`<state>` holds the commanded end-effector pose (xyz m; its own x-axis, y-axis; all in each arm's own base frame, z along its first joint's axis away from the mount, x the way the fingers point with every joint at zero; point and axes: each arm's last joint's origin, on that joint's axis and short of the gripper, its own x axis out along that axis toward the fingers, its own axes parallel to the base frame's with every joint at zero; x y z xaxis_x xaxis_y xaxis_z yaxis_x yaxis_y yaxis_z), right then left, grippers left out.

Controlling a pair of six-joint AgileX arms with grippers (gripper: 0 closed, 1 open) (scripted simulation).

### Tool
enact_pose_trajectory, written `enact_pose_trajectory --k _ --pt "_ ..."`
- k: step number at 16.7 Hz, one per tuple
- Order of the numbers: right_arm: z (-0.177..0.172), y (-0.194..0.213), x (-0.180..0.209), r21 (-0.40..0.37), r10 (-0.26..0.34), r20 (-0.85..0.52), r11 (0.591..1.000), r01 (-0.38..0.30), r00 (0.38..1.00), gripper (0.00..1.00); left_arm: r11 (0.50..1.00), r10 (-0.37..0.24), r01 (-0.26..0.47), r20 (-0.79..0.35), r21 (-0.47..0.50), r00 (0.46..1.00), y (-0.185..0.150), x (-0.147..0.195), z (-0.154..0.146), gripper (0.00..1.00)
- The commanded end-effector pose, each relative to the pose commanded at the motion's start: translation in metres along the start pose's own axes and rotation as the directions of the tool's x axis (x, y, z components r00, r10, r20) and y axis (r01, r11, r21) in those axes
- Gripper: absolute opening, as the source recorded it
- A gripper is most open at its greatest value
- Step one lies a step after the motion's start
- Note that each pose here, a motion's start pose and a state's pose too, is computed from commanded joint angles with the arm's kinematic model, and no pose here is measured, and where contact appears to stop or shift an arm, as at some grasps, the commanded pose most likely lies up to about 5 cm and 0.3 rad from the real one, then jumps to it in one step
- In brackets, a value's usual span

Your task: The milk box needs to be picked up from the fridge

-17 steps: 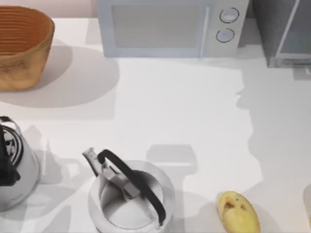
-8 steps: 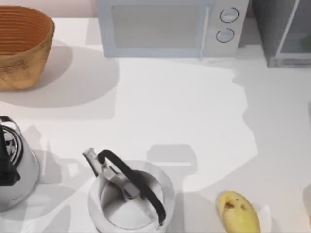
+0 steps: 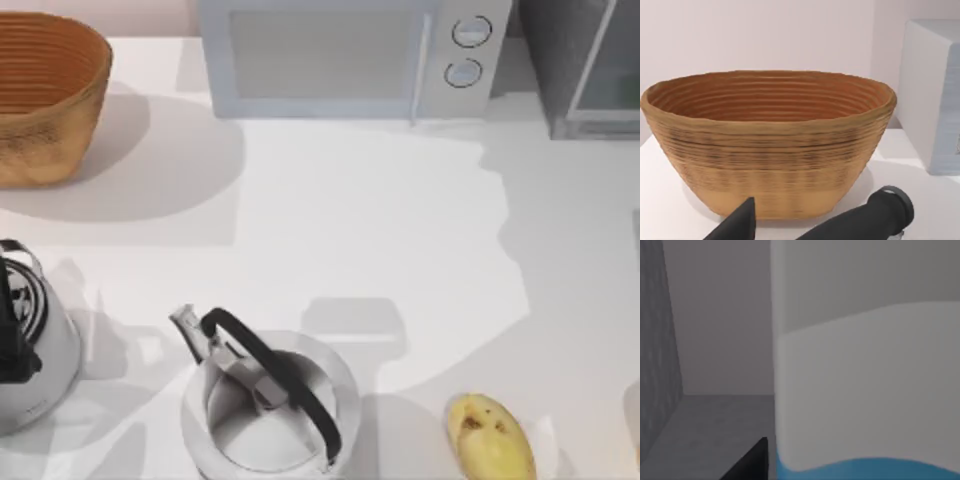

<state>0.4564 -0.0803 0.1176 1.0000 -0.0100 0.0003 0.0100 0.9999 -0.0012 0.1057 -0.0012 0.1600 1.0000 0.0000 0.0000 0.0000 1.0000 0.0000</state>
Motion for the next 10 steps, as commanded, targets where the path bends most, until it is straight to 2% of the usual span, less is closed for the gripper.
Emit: enact_pose_trajectory --k 10 --pt "0.0 0.0 0.0 0.0 0.0 0.0 1.0 0.0 1.0 0.02 1.0 0.0 0.0 0.0 0.0 1.0 0.0 0.0 0.0 1.0"
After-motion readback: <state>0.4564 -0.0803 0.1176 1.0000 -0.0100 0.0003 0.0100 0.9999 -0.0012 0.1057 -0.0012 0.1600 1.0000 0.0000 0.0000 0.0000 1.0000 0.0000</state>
